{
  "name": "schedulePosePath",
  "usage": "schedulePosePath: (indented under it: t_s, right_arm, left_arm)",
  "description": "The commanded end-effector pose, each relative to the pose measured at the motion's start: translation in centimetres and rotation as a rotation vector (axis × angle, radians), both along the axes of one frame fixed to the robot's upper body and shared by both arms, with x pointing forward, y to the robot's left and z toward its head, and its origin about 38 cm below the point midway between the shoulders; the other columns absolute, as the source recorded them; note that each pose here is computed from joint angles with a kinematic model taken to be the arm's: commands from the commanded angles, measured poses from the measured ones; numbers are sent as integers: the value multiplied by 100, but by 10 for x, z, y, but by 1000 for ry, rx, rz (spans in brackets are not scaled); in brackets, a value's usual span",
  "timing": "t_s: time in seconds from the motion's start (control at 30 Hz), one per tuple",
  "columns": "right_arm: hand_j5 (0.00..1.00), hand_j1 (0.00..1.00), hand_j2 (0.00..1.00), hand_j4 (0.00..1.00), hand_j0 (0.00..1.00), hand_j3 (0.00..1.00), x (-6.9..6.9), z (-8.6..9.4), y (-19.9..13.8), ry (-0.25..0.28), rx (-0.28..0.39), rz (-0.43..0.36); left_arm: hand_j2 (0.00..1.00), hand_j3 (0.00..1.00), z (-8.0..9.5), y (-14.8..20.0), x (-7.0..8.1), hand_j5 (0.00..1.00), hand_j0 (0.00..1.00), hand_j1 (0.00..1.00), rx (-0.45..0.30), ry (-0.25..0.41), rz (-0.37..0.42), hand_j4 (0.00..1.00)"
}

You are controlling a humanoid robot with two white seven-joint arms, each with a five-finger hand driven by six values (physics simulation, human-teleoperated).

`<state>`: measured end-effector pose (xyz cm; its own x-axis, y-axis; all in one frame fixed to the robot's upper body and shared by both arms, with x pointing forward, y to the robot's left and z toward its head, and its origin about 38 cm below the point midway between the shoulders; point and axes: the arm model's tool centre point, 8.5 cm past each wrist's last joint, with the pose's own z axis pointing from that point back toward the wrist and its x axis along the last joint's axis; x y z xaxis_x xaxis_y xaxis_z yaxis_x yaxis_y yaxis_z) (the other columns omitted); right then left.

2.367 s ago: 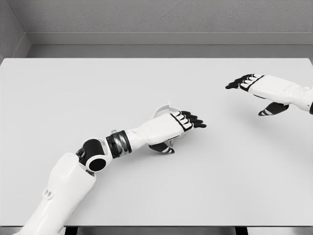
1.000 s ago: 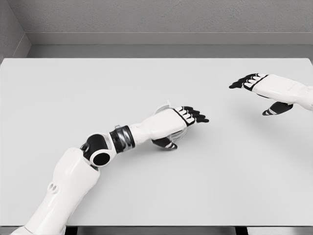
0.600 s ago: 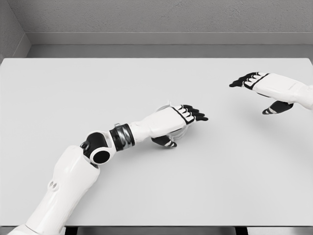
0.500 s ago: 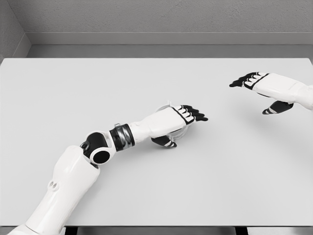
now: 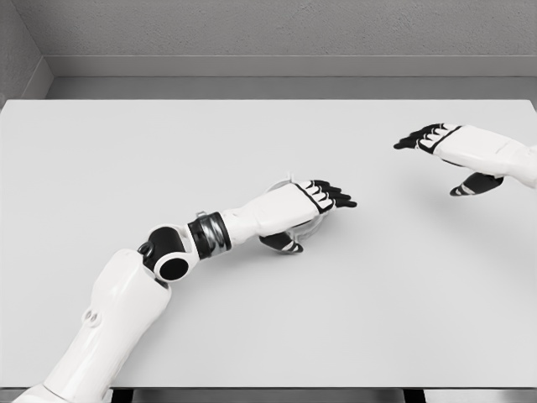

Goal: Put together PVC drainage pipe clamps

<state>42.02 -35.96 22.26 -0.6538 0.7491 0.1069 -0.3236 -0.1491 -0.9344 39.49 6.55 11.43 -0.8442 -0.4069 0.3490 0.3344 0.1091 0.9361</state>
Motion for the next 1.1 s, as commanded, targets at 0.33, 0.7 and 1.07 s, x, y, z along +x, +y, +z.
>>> schedulePosePath:
  t_s: [0.33, 0.7, 1.07]
  right_arm:
    - [100, 100, 100, 100, 100, 100, 0, 0, 0, 1, 5, -2]
    - [100, 100, 100, 100, 100, 100, -1, 1, -1, 0, 1, -3]
    - [100, 100, 100, 100, 100, 100, -2, 2, -3, -2, 1, -4]
  left_arm:
    - [100, 100, 13, -2, -12, 100, 100, 100, -38, -34, -22, 100]
    - [100, 100, 86, 170, -6, 100, 100, 100, -54, -162, 175, 100]
    - [100, 100, 77, 290, 8, 100, 100, 100, 169, -101, 402, 100]
